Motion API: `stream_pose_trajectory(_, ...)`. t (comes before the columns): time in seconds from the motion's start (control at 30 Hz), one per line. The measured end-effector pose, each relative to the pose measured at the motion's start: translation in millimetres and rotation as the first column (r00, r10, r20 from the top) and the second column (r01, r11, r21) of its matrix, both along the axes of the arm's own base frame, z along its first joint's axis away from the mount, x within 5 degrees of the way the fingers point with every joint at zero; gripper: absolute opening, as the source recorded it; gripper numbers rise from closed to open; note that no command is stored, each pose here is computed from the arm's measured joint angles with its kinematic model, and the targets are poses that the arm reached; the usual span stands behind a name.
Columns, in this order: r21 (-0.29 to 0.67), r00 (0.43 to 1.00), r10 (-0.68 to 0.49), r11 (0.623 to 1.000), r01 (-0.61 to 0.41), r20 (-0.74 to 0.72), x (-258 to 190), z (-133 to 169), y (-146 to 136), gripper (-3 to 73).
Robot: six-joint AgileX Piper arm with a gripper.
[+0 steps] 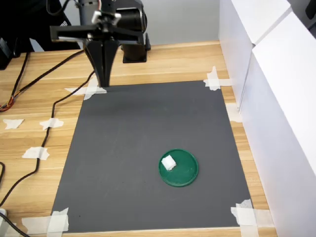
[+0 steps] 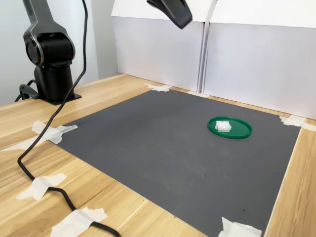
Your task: Grasp a white terminal and put it on the green lid.
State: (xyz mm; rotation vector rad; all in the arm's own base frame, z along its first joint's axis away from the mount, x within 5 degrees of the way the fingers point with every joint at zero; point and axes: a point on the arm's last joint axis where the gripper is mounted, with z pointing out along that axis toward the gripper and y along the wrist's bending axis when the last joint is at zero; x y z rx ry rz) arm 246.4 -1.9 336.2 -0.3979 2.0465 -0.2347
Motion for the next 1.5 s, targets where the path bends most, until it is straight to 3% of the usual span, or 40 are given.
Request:
stream_pose_trajectory(0.17,0.154,0.989,-0.125,0.982,0.111,0.080,-47,-10,-8,-1.6)
stream_pose_trajectory(0.4,0.311,0.969,-0.206,0.937,0.157,0.133,-106,-34,-5,-1.6)
stream_pose_trajectory(0.63,0.338,0.958,-0.214,0.931,0.140,0.191,-157,-68,-2,-1.6)
stream_pose_trajectory(0.87,0.332,0.969,-0.208,0.931,0.154,0.131,-181,-94,0,-1.6)
stream_pose_trajectory(1.03,0.328,0.974,-0.204,0.931,0.163,0.095,-189,-99,1,-1.6)
stream_pose_trajectory(1.5,0.339,0.955,-0.202,0.933,0.121,0.216,-206,-94,2,-1.6)
